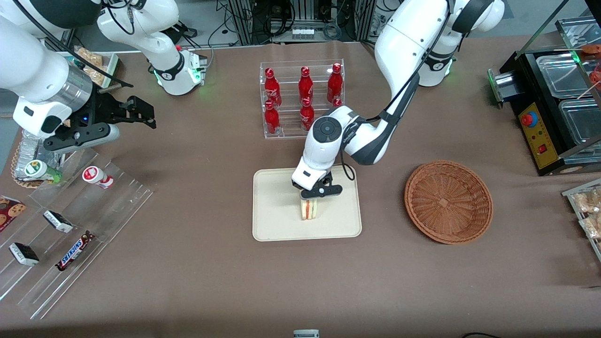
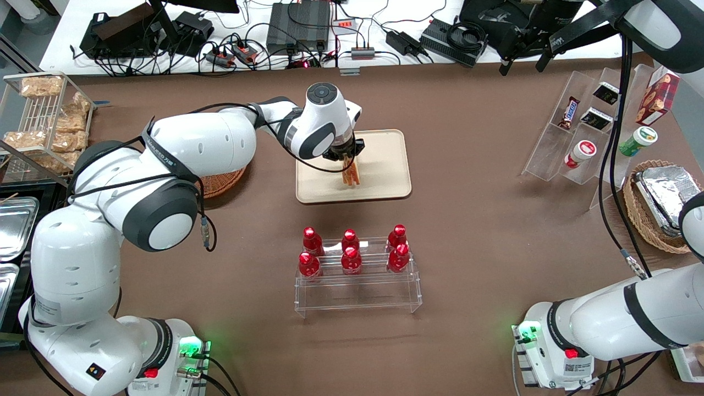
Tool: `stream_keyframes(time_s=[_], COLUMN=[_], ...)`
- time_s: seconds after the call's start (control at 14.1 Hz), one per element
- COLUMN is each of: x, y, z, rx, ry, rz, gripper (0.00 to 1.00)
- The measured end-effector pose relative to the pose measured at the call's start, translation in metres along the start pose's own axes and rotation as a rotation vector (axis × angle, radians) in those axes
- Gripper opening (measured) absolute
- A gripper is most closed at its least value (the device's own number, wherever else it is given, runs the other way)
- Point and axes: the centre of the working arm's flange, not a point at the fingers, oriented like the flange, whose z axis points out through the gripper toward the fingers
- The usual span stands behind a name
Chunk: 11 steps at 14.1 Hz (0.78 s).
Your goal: Place sandwich from basket to tray
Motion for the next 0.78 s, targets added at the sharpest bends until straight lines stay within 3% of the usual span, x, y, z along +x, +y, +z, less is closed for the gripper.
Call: stream_keyframes(time_s=[0.14,0.35,0.5,0.64,0.78], x=[-0.001,0.001,0.010,0.022,0.032], y=[-0.002,0.001,0.009,0.012,0.010], z=[0.006,0.004,-0.016,-0.057,-0.114], rx=[0.009,0.001,-0.025,-0.019,-0.003], ry=[-0.004,0.002,0.025,0.034,0.040], rz=[0.004,0.003,-0.001,-0.013,-0.024], gripper=[0.30,0.61,0.81,1.00,1.00])
